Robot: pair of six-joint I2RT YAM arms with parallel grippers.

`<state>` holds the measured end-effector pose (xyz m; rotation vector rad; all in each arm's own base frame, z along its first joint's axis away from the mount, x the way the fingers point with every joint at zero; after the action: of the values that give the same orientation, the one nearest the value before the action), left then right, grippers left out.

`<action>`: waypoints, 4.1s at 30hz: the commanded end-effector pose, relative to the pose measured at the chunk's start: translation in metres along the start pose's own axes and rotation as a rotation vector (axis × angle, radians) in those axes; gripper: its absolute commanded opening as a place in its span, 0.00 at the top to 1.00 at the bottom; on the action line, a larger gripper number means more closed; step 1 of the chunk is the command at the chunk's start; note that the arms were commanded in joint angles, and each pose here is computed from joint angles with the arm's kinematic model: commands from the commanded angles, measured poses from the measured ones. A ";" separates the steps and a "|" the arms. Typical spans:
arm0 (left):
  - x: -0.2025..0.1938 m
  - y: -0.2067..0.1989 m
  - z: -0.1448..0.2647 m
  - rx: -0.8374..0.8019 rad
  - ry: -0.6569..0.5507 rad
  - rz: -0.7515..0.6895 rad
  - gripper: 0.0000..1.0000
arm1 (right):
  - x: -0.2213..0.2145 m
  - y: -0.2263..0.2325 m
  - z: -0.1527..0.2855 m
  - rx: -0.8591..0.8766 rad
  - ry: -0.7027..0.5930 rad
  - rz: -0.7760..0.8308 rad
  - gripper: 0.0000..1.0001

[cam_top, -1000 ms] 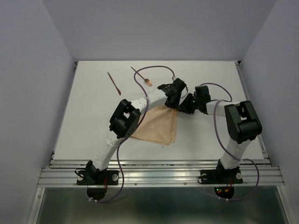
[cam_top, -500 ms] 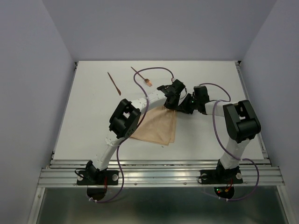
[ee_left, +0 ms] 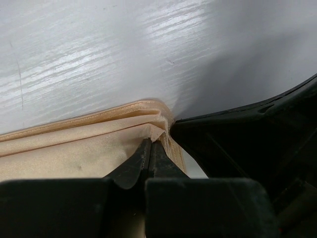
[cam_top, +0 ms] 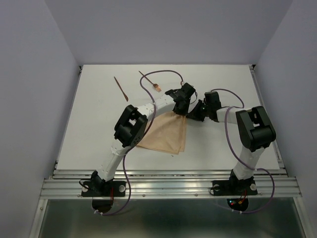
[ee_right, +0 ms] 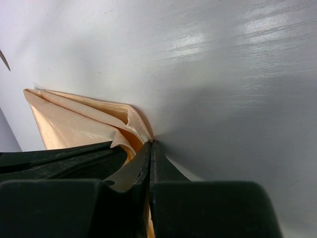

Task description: Fold the napkin into a case and place the utensils inside

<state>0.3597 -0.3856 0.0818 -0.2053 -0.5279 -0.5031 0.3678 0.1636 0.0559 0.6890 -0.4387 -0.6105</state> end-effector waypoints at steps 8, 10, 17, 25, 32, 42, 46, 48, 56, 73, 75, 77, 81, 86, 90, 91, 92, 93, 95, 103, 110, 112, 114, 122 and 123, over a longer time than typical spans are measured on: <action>0.033 0.007 0.032 -0.037 -0.094 0.034 1.00 | -0.008 -0.024 -0.002 -0.096 -0.023 -0.008 0.99; 0.032 0.008 0.028 -0.039 -0.087 0.036 1.00 | -0.008 -0.025 -0.002 -0.099 -0.021 -0.009 0.99; 0.031 0.009 0.025 -0.046 -0.079 0.039 1.00 | -0.009 -0.026 -0.002 -0.102 -0.021 -0.008 0.99; 0.028 0.009 0.021 -0.043 -0.066 0.033 0.76 | -0.009 -0.026 0.000 -0.101 -0.025 -0.006 0.99; 0.040 0.007 0.036 -0.054 -0.102 0.035 0.54 | -0.008 -0.025 0.003 -0.107 -0.030 0.003 0.99; 0.070 0.010 0.101 -0.062 -0.226 0.042 0.50 | -0.005 -0.015 0.021 -0.093 -0.053 0.039 0.95; 0.075 0.033 0.118 -0.046 -0.239 0.085 0.50 | -0.007 -0.010 0.044 -0.082 -0.075 0.088 0.76; 0.069 0.048 0.124 -0.032 -0.235 0.112 0.51 | -0.007 -0.006 0.057 -0.083 -0.089 0.103 0.71; -0.033 0.105 0.124 0.075 -0.102 0.205 0.92 | -0.023 0.020 0.079 -0.080 -0.099 0.222 0.75; -0.170 0.140 0.131 0.162 0.071 0.377 1.00 | -0.003 0.041 0.008 -0.182 -0.115 0.217 0.98; -0.181 0.139 0.130 0.152 0.076 0.388 1.00 | 0.004 0.031 0.003 -0.234 -0.175 0.214 0.98; -0.187 0.140 0.126 0.150 0.078 0.393 1.00 | 0.005 0.024 -0.002 -0.262 -0.183 0.219 0.98; -0.190 0.138 0.115 0.141 0.108 0.400 1.00 | 0.003 0.019 -0.010 -0.270 -0.166 0.222 0.99; -0.199 0.141 0.106 0.175 0.146 0.425 1.00 | 0.000 0.014 -0.008 -0.273 -0.158 0.225 0.99; -0.200 0.139 0.107 0.159 0.145 0.433 1.00 | -0.001 0.013 -0.007 -0.272 -0.154 0.230 0.99; -0.197 0.138 0.112 0.153 0.129 0.433 1.00 | -0.001 0.014 -0.006 -0.270 -0.152 0.231 0.99; -0.194 0.138 0.117 0.149 0.114 0.433 1.00 | -0.001 0.014 -0.006 -0.268 -0.151 0.234 0.99; -0.191 0.138 0.121 0.146 0.099 0.433 1.00 | -0.001 0.015 -0.006 -0.266 -0.150 0.234 0.99; -0.182 0.136 0.135 0.131 0.047 0.435 1.00 | -0.001 0.017 -0.005 -0.258 -0.152 0.236 0.99; -0.200 0.124 0.132 0.043 0.105 0.452 1.00 | -0.001 0.020 -0.007 -0.248 -0.142 0.233 0.99; -0.226 0.133 0.117 0.147 0.176 0.507 1.00 | -0.003 0.016 -0.009 -0.256 -0.129 0.233 0.99; -0.229 0.133 0.112 0.147 0.174 0.515 1.00 | -0.004 0.016 -0.010 -0.252 -0.125 0.237 0.99; -0.231 0.132 0.109 0.151 0.192 0.514 1.00 | -0.004 0.017 -0.009 -0.249 -0.119 0.238 0.99; -0.238 0.108 0.122 0.072 0.203 0.485 1.00 | -0.001 0.022 -0.001 -0.249 -0.127 0.273 0.99; -0.241 0.104 0.124 0.062 0.210 0.479 1.00 | -0.001 0.024 0.000 -0.247 -0.125 0.277 0.99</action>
<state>0.2127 -0.1612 0.0630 -0.2245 -0.3636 -0.0047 0.3738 0.1790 0.0655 0.3618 -0.5387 -0.4743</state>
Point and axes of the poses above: each gripper's point midway between its finger pads, its own z axis back along the fingers, its own y axis along the line the jaws close on, x = y × z, the point moved 5 cm from there along z, back along the fingers, and after that the axes turned 12 degrees about -z, right-handed, at the moved point
